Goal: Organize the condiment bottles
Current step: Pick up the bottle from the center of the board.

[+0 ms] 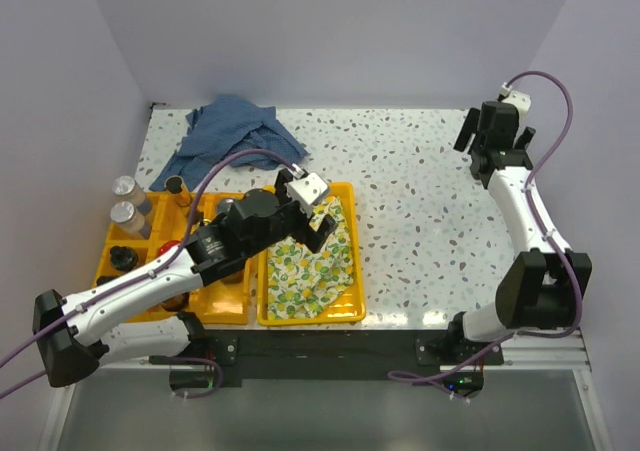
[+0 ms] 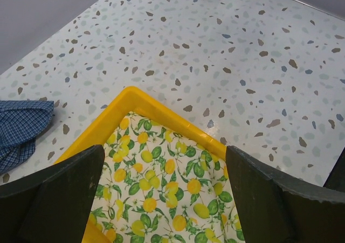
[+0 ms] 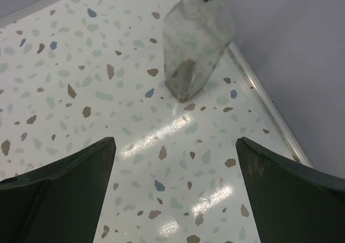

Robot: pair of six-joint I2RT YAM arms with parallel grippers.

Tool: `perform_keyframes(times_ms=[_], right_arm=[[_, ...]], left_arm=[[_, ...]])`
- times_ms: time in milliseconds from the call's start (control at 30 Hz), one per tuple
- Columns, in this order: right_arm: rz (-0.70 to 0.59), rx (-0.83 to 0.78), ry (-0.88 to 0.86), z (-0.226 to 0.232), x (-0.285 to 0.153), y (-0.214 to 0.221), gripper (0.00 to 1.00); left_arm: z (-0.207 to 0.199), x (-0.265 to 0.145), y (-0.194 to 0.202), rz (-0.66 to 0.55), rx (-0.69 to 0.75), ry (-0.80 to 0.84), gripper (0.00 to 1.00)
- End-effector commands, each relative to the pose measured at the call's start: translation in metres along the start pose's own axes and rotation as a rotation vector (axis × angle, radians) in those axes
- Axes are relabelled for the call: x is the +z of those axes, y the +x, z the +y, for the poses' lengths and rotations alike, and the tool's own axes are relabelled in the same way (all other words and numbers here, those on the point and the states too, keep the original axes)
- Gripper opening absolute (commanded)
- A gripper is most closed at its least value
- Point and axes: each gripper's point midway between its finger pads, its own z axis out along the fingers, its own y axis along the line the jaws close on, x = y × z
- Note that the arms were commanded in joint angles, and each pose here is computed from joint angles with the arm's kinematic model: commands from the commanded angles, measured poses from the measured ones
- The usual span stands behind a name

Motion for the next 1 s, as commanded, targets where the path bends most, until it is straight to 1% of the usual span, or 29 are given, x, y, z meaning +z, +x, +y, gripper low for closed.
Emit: perform_keyframes(times_ms=[0,67,133,267,500,667,867,967], right_arm=[[-0.180,0.118,0.122,-0.016,0.016,-0.056,0.98],[-0.205,0.157,0.179,-0.024,0.024,-0.065,0.98],[-0.224,0.176,0.189,-0.021,0.037,-0.067,0.98],[-0.232,0.165,0.257,-0.025,0.054,-0.068,0.99],[-0.259,0.116,0.258,-0.020,0.080,-0.070,0.99],[-0.279,0.110,0.271,-0.018,0.094,-0.072,0.97],[-0.265,0.070,0.262,-0.013,0.109,-0.065,0.92],[-0.272,0.051,0.265,-0.014,0.112,-0.064,0.87]], left_arm=[[0.000,-0.008,-0.040,-0.144,0.022,0.010,1.00],[0.001,-0.009,-0.042,-0.147,0.020,0.004,1.00],[0.003,-0.009,-0.041,-0.144,0.017,-0.009,1.00],[0.003,-0.009,-0.039,-0.133,0.019,-0.010,1.00],[0.003,-0.012,-0.043,-0.146,0.016,-0.005,1.00],[0.003,-0.013,-0.043,-0.146,0.018,-0.003,1.00],[0.004,-0.013,-0.043,-0.147,0.020,-0.007,1.00],[0.004,-0.013,-0.042,-0.144,0.022,-0.008,1.00]])
